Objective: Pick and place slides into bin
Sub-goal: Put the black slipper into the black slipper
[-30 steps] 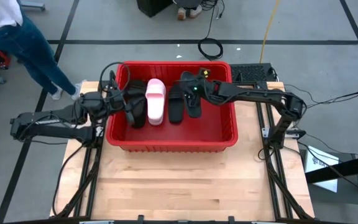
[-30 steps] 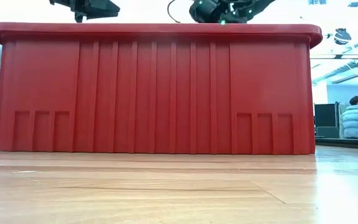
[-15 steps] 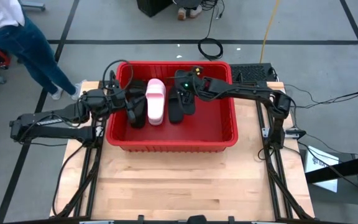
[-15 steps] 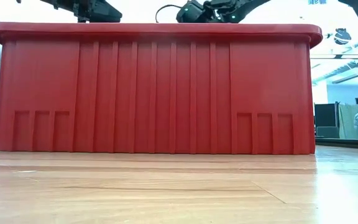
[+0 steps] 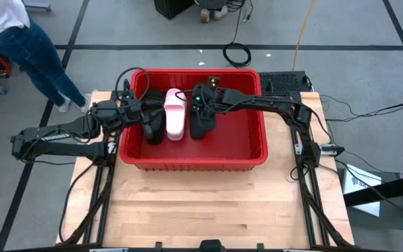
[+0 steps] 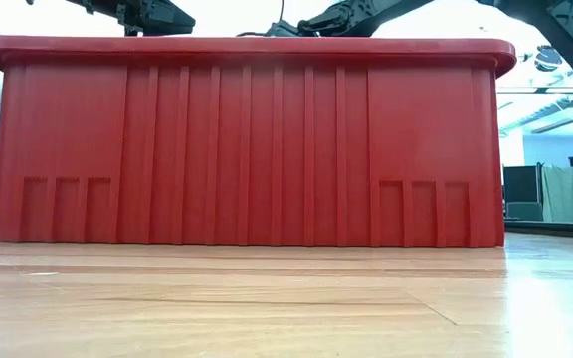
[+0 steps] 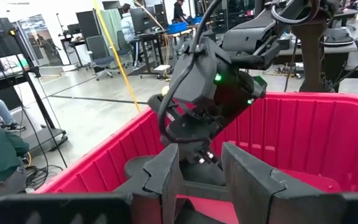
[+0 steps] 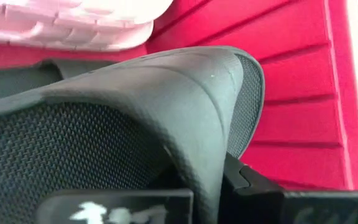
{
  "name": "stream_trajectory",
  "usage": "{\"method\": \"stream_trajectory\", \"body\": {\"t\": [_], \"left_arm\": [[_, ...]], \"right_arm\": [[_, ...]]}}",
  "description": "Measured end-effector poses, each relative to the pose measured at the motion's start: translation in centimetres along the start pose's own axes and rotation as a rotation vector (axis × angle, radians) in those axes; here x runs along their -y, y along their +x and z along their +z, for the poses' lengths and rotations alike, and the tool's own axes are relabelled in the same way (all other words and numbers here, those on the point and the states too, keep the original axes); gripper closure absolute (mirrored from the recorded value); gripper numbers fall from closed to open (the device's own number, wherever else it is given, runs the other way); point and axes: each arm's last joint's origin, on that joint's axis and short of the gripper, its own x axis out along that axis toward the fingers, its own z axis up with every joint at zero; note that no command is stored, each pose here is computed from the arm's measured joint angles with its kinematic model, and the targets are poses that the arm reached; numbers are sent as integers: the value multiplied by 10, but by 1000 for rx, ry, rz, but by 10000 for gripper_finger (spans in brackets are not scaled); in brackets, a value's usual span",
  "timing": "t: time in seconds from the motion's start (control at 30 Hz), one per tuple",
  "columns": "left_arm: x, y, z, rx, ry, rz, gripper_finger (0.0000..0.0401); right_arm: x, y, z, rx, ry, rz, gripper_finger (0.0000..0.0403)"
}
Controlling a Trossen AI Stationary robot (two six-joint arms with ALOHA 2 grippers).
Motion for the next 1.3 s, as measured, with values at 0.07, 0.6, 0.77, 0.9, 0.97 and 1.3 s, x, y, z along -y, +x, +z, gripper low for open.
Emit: {"method": "stream_trajectory", "body": {"t": [0.07, 0.6, 0.77, 0.9, 0.97, 1.3], "left_arm": [[0, 0, 0, -1, 0, 0, 274], [0, 0, 0, 2, 4, 2, 274], [0, 0, 0, 2, 0, 2, 274], [0, 0, 0, 3, -3, 2, 274], [0, 0, 0, 3, -5, 2, 274], [0, 0, 1, 8, -7, 2, 274]], "right_arm": [[0, 2, 2, 0, 7, 1, 399], [-21, 17, 10, -12, -4, 28, 399], [-20, 17, 13, 32, 20, 70, 399], [-22, 17, 15, 58, 28, 108, 399], [-22, 17, 15, 56, 45, 109, 399], [-18, 20, 14, 60, 93, 99, 398]]}}
